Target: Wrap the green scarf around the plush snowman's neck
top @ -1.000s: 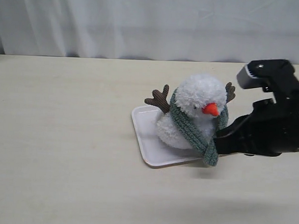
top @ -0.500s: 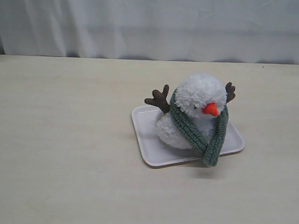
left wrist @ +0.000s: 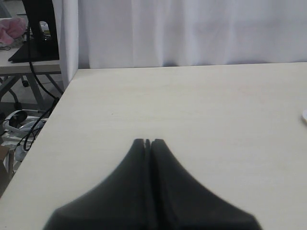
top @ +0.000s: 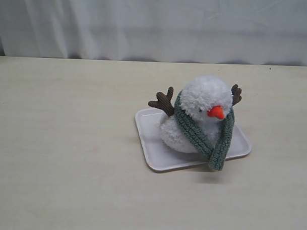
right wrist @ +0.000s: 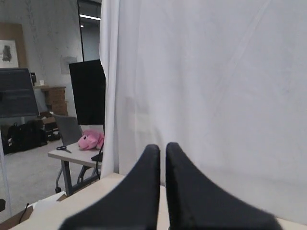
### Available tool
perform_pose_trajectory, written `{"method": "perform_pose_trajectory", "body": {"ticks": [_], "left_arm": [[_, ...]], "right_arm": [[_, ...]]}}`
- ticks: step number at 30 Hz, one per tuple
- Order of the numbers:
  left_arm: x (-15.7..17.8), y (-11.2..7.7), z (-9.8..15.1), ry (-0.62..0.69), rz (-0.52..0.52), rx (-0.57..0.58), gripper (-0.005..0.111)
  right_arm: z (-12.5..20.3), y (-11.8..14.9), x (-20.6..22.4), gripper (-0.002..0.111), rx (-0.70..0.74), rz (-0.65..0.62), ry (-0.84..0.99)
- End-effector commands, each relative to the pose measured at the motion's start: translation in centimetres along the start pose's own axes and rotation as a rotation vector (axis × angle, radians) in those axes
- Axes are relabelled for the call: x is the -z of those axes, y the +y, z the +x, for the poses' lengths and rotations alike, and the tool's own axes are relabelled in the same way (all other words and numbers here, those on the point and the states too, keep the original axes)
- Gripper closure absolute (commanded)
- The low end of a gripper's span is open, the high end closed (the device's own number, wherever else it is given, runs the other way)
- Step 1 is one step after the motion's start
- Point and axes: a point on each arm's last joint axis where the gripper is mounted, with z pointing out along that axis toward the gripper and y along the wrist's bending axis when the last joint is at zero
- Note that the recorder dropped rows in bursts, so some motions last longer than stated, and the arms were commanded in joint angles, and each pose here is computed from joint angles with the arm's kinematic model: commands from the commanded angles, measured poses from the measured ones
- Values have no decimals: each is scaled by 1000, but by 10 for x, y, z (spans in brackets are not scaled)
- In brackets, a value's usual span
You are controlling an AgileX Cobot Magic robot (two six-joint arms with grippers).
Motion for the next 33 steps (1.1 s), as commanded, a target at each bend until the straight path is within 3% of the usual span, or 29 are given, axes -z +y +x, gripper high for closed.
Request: {"method": "perform_pose_trajectory", "body": {"ticks": [1, 22, 25, 30, 33], "left_arm": [[0, 0, 0, -7, -1, 9, 107], [0, 0, 0, -7, 0, 11, 107], [0, 0, 0, -7, 0, 11, 107], [0, 0, 0, -7, 0, 11, 107], [0, 0, 0, -7, 0, 11, 107]], "right_arm": [[1, 1, 5, 104, 23, 9, -12], [0, 0, 5, 104, 22, 12, -21], [1, -4, 5, 104, 106, 61, -8], [2, -17, 7, 104, 361, 206, 33], [2, -19, 7, 104, 420, 271, 47]]}}
